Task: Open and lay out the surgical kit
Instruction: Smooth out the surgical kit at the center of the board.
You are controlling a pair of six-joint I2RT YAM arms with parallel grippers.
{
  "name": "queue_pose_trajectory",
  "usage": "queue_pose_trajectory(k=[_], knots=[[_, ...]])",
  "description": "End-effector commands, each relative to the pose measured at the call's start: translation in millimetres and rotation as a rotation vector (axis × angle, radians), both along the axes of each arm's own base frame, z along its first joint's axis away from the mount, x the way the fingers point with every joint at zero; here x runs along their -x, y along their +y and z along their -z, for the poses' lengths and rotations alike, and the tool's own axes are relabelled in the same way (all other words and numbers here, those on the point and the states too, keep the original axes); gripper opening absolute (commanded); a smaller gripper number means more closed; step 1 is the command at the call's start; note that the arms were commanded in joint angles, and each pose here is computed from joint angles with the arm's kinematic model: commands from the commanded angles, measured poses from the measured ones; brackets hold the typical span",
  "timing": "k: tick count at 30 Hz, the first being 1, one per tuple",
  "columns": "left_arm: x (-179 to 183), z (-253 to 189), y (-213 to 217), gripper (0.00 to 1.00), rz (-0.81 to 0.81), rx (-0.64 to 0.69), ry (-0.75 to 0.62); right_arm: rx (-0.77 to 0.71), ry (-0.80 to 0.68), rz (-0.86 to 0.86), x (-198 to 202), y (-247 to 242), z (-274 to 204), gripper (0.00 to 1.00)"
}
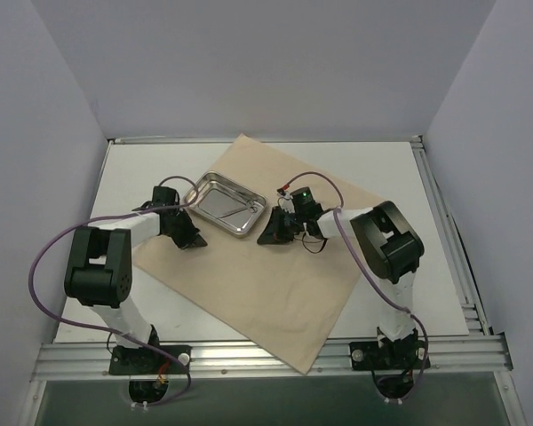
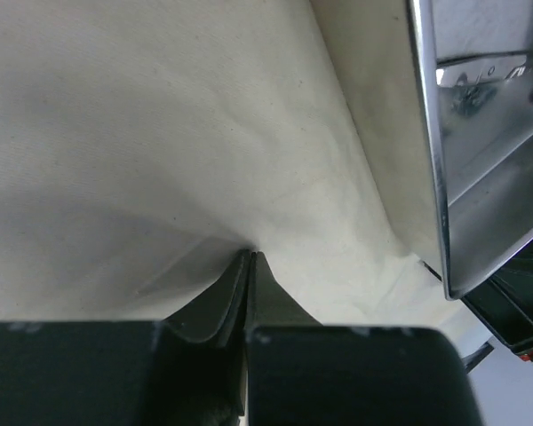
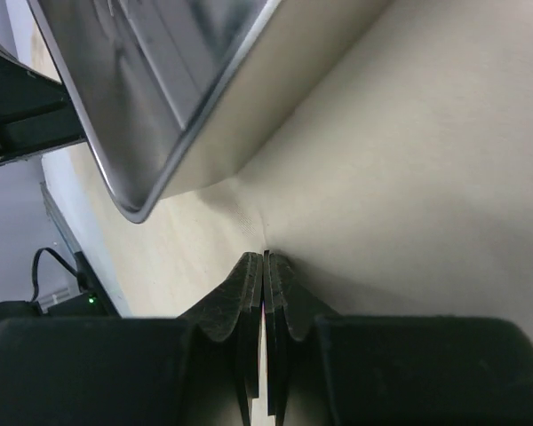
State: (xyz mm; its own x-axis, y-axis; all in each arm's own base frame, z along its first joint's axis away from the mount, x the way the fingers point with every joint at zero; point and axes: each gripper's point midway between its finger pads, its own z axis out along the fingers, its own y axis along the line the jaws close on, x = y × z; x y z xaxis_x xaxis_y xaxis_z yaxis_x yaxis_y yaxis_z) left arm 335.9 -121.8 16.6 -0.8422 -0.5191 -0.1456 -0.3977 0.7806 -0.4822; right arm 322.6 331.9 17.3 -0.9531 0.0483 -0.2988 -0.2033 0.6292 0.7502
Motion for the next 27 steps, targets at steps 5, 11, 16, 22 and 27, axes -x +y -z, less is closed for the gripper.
queue_pose_trajectory(k=[5, 11, 16, 22, 27], knots=[[27.5, 15.5, 56.1, 0.02, -0.185, -0.171, 0.109, 0.095, 0.048, 0.078, -0.7, -59.7, 26.0, 0.0], [35.0, -0.8, 88.7, 0.02, -0.219, -0.27, 0.127, 0.262, 0.138, 0.22, 8.6, -140.8, 61.1, 0.0], [41.6, -8.2, 115.9, 0.02, -0.283, -0.308, 0.127, 0.343, 0.085, 0.32, -0.9, -188.1, 33.9, 0.0], [25.8, -47.8, 112.8, 0.02, -0.267, -0.301, 0.004, 0.308, -0.032, 0.329, -20.7, -192.6, -30.7, 0.0], [9.4, -78.8, 88.1, 0.02, -0.219, -0.216, -0.137, 0.251, -0.032, 0.305, -25.3, -182.3, -38.7, 0.0]])
